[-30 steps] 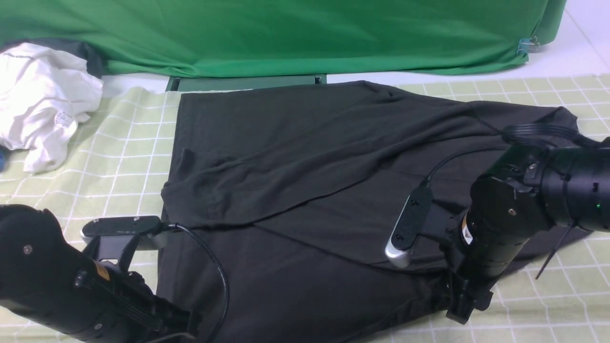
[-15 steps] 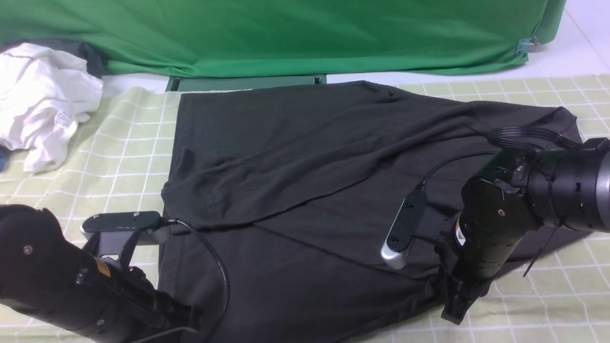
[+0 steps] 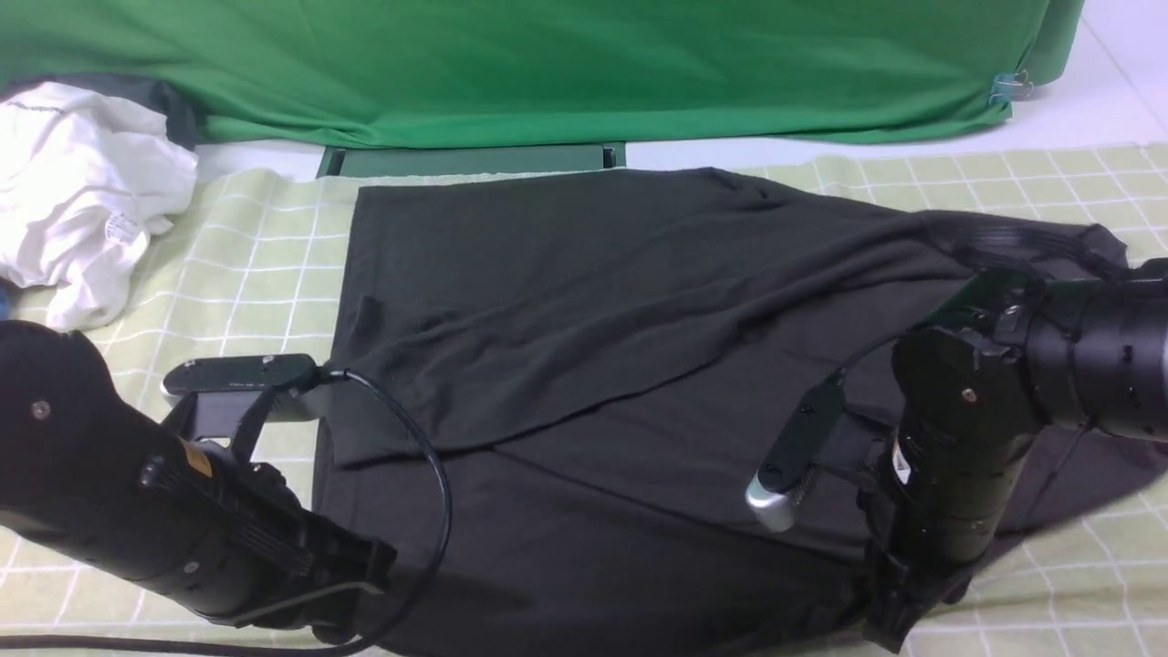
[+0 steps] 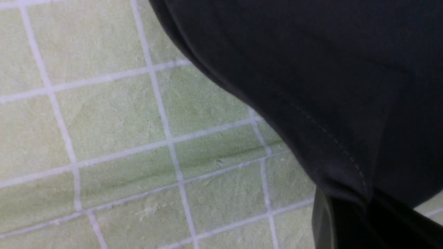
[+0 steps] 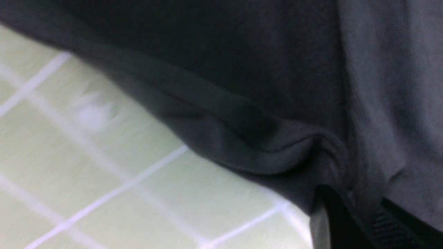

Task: Fold a long-sleeved shirt over a green coffee tablecloth.
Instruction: 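Grasp the near edge of the shirt at its hem and shoulder corners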

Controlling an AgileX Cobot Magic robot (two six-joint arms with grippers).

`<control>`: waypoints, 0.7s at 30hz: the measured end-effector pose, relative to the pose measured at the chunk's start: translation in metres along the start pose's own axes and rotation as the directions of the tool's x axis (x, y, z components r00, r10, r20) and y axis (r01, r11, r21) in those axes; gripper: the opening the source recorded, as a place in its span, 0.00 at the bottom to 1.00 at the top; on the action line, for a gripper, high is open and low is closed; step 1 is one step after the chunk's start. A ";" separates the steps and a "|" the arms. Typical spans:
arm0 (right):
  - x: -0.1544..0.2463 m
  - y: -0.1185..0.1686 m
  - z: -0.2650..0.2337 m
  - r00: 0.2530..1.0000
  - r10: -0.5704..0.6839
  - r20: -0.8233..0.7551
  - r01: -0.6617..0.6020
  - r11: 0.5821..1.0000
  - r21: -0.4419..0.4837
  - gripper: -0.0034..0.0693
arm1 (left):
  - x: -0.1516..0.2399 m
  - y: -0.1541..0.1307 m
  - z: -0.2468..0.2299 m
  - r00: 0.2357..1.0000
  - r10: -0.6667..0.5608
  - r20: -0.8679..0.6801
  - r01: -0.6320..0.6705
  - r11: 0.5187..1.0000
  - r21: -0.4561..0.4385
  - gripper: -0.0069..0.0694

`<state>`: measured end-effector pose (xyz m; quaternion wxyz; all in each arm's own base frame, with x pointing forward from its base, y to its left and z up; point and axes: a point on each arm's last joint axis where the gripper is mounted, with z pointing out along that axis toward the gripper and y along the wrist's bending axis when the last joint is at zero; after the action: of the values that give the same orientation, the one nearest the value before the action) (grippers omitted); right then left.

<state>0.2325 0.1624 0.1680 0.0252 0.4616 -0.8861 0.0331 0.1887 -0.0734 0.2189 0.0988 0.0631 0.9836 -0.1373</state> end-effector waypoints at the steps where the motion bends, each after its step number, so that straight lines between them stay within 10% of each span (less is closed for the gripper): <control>1: 0.002 0.001 -0.002 1.000 0.012 -0.002 -0.012 1.000 -0.007 0.10 | 0.000 0.000 0.000 1.000 0.000 -0.006 0.000 1.000 0.000 0.12; 21: 0.065 0.032 0.007 0.987 0.144 0.066 -0.138 0.986 -0.089 0.22 | 0.015 -0.002 -0.002 0.984 0.077 -0.161 -0.073 0.997 0.028 0.12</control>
<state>0.1683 0.1270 0.1651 0.0102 0.3971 -0.9175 -0.0191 0.1737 -0.0730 0.2177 0.0229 0.1120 0.9837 -0.1386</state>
